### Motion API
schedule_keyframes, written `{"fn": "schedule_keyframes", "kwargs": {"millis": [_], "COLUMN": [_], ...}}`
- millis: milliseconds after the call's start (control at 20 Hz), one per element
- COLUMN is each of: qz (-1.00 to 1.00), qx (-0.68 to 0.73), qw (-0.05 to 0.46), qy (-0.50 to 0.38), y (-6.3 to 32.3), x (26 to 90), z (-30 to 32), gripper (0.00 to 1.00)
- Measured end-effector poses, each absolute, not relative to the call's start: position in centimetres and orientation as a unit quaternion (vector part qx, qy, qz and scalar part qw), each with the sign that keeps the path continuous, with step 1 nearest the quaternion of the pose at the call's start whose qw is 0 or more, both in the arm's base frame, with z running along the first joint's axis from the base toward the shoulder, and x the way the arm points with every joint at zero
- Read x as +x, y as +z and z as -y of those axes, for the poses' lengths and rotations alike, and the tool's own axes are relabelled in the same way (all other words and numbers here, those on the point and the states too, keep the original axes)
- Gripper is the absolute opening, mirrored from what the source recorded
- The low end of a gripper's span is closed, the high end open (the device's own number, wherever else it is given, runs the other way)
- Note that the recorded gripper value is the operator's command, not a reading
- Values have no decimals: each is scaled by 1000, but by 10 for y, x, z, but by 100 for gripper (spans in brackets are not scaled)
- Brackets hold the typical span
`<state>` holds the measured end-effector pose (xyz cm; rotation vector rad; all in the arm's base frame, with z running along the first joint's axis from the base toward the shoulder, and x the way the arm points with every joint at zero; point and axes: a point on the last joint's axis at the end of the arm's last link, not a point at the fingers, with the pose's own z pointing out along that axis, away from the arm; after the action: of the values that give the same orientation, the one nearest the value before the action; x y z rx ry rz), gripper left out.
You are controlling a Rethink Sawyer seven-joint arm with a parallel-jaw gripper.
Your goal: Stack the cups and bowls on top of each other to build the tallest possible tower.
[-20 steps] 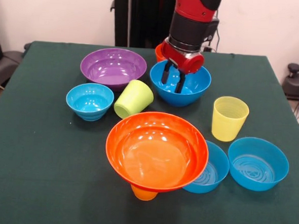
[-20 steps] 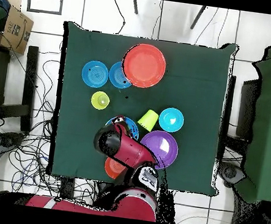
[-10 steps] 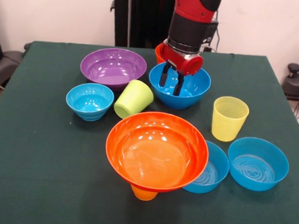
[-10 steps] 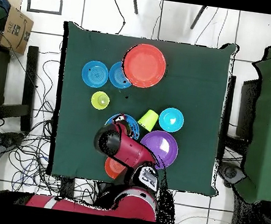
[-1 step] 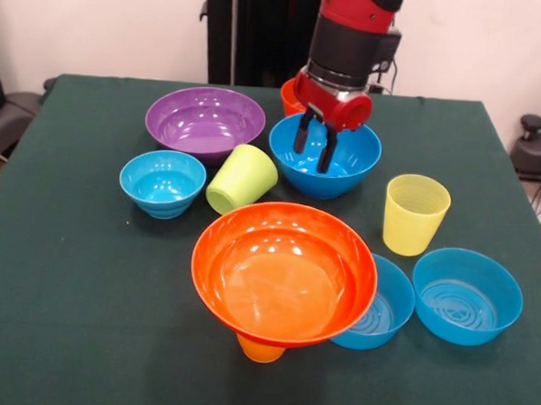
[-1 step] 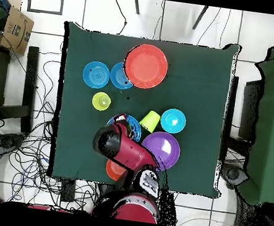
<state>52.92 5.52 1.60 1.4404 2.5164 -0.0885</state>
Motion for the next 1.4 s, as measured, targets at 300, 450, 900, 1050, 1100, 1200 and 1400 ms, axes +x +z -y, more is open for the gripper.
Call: {"fn": "schedule_keyframes", "kwargs": {"millis": [300,450,900,1050,1100,1200,1400], "qz": [-845,-842,-840,-842,-843,-844,-845], "qx": [519,524,525,522,521,520,518], "qw": [131,131,137,134,133,132,133], "qy": [-7,1,17,21,22,24,21], "y": [58,72,88,87,86,83,72], "x": [548,554,563,564,564,564,561], "z": [-61,-64,-74,-80,-81,-84,-86], "gripper": [100,100,100,100,100,100,100]}}
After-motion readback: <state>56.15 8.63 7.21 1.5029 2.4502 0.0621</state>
